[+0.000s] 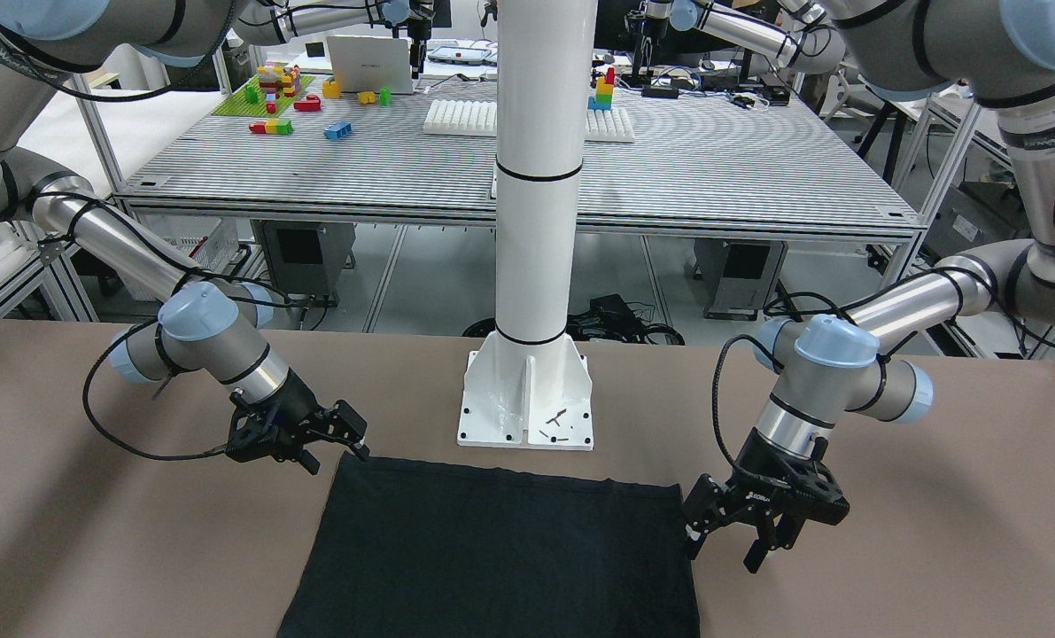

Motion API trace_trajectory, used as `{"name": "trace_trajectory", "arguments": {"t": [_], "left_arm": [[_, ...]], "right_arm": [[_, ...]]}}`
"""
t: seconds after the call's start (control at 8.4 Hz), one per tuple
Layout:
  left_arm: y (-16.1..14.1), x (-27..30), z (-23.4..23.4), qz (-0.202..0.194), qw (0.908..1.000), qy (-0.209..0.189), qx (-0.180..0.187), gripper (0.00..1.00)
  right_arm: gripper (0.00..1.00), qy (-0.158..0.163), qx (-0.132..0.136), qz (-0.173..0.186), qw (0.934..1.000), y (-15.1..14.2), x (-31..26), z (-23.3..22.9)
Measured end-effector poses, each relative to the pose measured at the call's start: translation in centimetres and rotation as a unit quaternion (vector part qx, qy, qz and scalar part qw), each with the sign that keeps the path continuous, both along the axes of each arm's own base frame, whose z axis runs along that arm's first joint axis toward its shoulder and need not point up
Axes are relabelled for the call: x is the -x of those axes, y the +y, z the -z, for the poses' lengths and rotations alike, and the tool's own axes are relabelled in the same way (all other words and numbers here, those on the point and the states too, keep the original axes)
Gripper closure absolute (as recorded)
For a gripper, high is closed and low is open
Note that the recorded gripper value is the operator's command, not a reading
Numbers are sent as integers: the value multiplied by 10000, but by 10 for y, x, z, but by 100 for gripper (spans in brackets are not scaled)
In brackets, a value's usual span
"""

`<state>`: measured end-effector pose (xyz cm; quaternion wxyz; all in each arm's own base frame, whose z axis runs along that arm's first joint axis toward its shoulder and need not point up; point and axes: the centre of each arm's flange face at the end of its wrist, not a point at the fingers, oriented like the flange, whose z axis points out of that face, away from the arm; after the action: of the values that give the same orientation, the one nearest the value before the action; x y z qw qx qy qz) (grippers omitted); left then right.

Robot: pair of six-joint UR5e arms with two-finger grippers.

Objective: Fold clothes
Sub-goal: 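Release the sleeves and move both grippers toward the shirt hem, then grasp the hem corners nearest the robot with both grippers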

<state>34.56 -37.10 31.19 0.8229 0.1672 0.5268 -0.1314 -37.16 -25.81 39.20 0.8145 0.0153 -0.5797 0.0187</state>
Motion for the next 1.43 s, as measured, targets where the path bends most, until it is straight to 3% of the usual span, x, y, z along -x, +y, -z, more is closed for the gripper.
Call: {"name": "trace_trajectory", "arguments": {"t": [0.48,1.19,1.31,1.43], "left_arm": [[5,6,-6,98,9999,-86,-18,5],[4,1,-6,90,9999,-97,-30,5],[3,1,-6,89,9999,-99,-32,5],[3,1,-7,86,9999,-107,-34,5]], "right_arm": [[6,-231,-155,113,9995,23,11,-76],[10,-337,-61,204,9992,44,23,-72],[55,-294,-72,200,9993,49,27,-73],[89,-260,-81,198,9994,52,29,-73]]}}
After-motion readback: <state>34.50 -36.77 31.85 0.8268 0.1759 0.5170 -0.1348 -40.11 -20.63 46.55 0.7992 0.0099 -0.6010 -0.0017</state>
